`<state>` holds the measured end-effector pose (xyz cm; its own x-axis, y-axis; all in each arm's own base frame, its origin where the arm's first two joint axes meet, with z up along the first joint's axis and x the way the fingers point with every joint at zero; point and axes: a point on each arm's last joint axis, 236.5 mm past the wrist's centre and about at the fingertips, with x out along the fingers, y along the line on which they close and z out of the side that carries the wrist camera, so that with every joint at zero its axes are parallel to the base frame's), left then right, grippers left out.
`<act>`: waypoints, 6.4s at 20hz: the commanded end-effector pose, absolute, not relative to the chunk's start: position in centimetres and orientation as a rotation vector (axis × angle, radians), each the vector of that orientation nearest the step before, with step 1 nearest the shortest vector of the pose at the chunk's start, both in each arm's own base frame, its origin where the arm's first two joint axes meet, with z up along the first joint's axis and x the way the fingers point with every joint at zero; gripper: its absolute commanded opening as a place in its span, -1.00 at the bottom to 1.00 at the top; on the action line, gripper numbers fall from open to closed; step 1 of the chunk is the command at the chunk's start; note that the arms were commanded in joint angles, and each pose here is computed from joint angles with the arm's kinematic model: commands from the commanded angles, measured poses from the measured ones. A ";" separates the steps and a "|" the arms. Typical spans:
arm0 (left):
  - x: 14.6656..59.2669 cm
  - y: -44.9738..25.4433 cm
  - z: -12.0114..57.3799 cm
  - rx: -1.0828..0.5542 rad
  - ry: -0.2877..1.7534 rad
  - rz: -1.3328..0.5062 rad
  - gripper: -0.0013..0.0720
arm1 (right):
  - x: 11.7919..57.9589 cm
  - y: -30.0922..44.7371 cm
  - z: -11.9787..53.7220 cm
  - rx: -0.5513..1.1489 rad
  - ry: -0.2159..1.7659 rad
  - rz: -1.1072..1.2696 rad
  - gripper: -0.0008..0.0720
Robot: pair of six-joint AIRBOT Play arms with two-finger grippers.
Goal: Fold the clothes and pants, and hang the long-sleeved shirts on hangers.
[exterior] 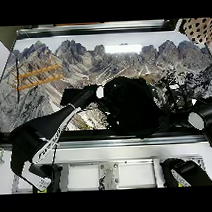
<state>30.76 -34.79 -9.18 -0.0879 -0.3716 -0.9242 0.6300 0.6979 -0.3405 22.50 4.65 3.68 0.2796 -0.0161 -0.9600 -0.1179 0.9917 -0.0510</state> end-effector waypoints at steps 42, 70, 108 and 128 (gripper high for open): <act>21.0 -35.5 -3.7 0.070 1.375 -0.740 -0.93 | 27.3 4.9 -7.7 0.386 1.370 -0.041 0.60; 21.8 -24.1 57.8 -0.332 -0.131 -0.929 -0.93 | 23.1 10.8 52.7 0.253 -0.065 0.488 -0.95; 29.7 -20.8 13.8 -0.303 1.095 -0.569 0.96 | 20.5 9.1 8.6 0.034 1.637 0.122 -0.95; 43.8 23.4 -2.5 -0.096 1.119 0.457 0.96 | 20.5 9.1 8.6 0.034 1.637 0.122 -0.95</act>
